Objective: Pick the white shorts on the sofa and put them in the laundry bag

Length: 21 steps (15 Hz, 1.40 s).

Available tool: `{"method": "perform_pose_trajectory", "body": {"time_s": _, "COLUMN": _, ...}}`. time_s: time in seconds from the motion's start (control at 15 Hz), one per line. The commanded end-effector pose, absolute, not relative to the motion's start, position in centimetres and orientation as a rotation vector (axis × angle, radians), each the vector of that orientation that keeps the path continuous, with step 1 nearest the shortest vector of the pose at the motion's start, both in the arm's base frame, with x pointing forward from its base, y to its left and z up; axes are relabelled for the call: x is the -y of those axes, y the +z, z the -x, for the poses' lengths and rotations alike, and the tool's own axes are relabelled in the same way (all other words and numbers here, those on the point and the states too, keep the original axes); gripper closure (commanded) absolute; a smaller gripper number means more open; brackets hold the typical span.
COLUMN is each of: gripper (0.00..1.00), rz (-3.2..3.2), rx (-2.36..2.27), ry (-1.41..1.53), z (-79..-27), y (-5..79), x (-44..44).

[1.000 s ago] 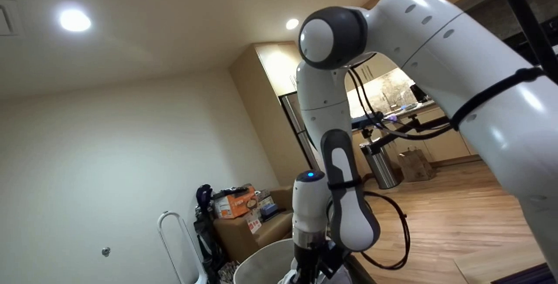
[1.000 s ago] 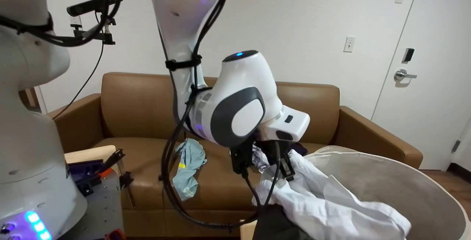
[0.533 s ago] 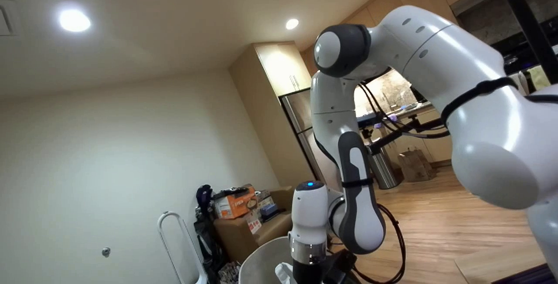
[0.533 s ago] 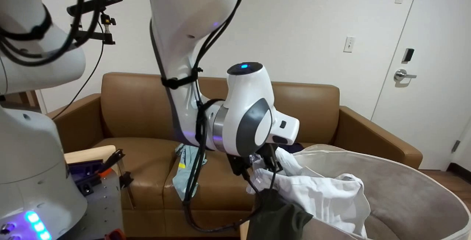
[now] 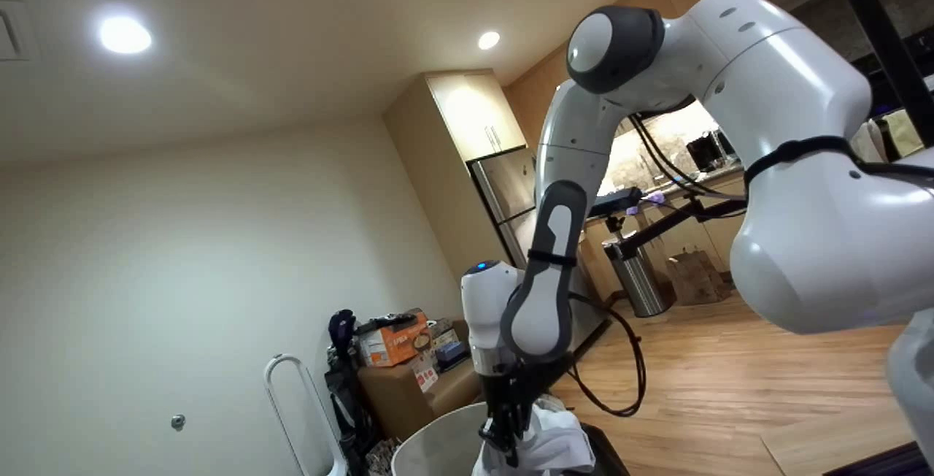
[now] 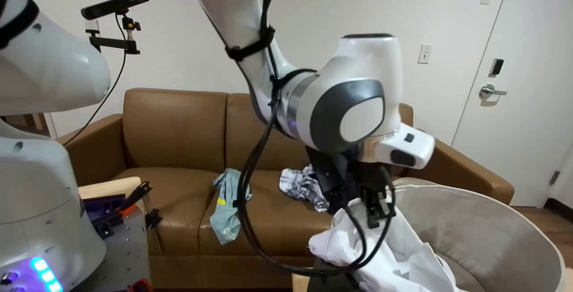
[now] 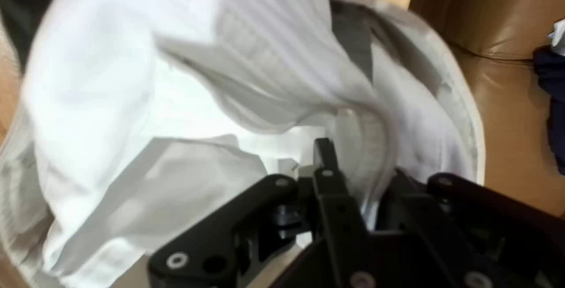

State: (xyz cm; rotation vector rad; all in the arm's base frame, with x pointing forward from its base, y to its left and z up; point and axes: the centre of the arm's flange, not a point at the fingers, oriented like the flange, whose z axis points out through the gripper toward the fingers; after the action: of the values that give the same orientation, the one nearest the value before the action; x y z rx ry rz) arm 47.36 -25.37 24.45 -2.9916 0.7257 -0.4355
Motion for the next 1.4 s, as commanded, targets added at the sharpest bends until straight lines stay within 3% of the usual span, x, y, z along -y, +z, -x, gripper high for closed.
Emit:
{"method": "perform_pose_trajectory", "body": {"time_s": 0.0, "gripper": 0.54, "rz": 3.023, "rx": -0.687, "ry": -0.349, "z": -49.3, "y": 30.2, "x": 30.5}}
{"method": "perform_pose_trajectory", "body": {"time_s": 0.53, "gripper": 0.03, "rz": 2.849, "rx": -0.416, "ry": -0.250, "z": -51.5, "y": 36.2, "x": 28.9}}
{"method": "perform_pose_trajectory", "body": {"time_s": 0.87, "gripper": 0.00, "rz": 2.798, "rx": -0.318, "ry": -0.129, "z": -51.6, "y": 40.8, "x": 22.9}}
{"method": "perform_pose_trajectory", "body": {"time_s": 1.33, "gripper": 0.00, "rz": 2.827, "rx": -0.164, "ry": 0.233, "z": -49.0, "y": 39.1, "x": 14.3}}
